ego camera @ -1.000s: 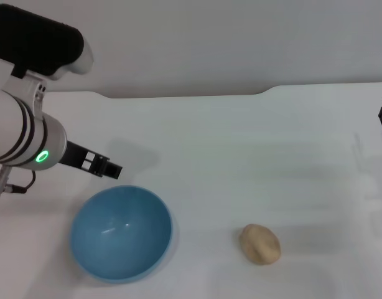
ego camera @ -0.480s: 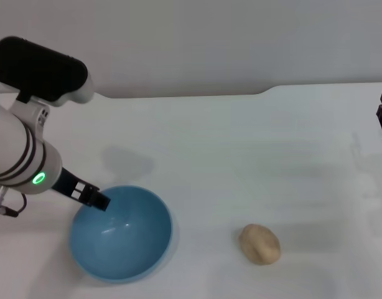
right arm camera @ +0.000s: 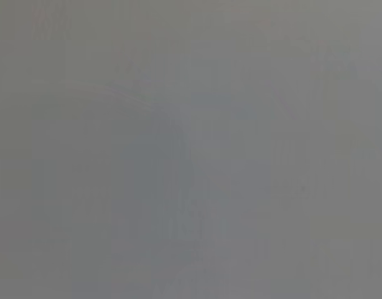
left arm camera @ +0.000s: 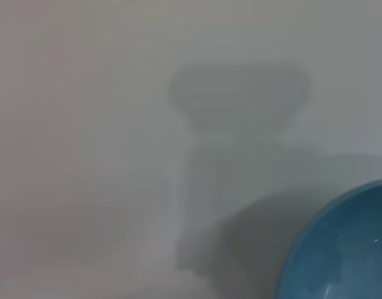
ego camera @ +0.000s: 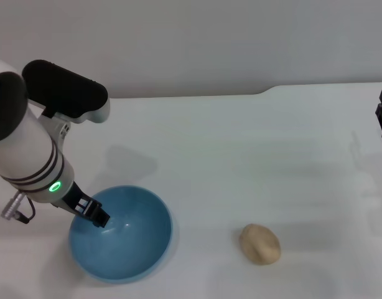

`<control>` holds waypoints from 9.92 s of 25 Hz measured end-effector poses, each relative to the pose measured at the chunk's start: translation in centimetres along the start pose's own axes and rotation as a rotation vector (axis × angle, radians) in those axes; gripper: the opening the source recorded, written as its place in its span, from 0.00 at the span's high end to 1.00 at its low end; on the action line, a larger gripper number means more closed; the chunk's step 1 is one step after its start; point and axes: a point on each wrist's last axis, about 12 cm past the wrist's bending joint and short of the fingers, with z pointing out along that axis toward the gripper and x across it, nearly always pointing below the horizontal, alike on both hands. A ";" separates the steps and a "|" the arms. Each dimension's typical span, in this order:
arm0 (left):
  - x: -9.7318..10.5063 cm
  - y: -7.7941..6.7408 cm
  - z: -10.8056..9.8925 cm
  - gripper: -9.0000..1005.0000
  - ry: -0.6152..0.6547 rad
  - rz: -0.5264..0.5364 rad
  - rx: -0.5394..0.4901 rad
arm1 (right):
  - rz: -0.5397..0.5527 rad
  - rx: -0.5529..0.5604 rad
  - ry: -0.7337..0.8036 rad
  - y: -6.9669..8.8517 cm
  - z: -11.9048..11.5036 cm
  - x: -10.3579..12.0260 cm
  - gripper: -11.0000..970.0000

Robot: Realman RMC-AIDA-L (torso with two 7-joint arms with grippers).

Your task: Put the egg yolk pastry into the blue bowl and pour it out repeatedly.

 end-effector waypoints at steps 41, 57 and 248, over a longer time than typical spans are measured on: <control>-0.2 0.5 2.3 0.84 0.125 -0.061 0.070 | 0.017 -0.003 -0.012 0.4 0.1 -0.2 0.44; -1.8 0.3 1.1 0.99 0.110 -0.027 0.067 | 0.104 -0.108 0.006 3.6 2.6 -1.7 0.44; -4.4 -9.0 1.7 0.99 -1.049 0.130 0.292 | 0.436 -0.065 0.976 -6.0 6.3 -11.0 0.60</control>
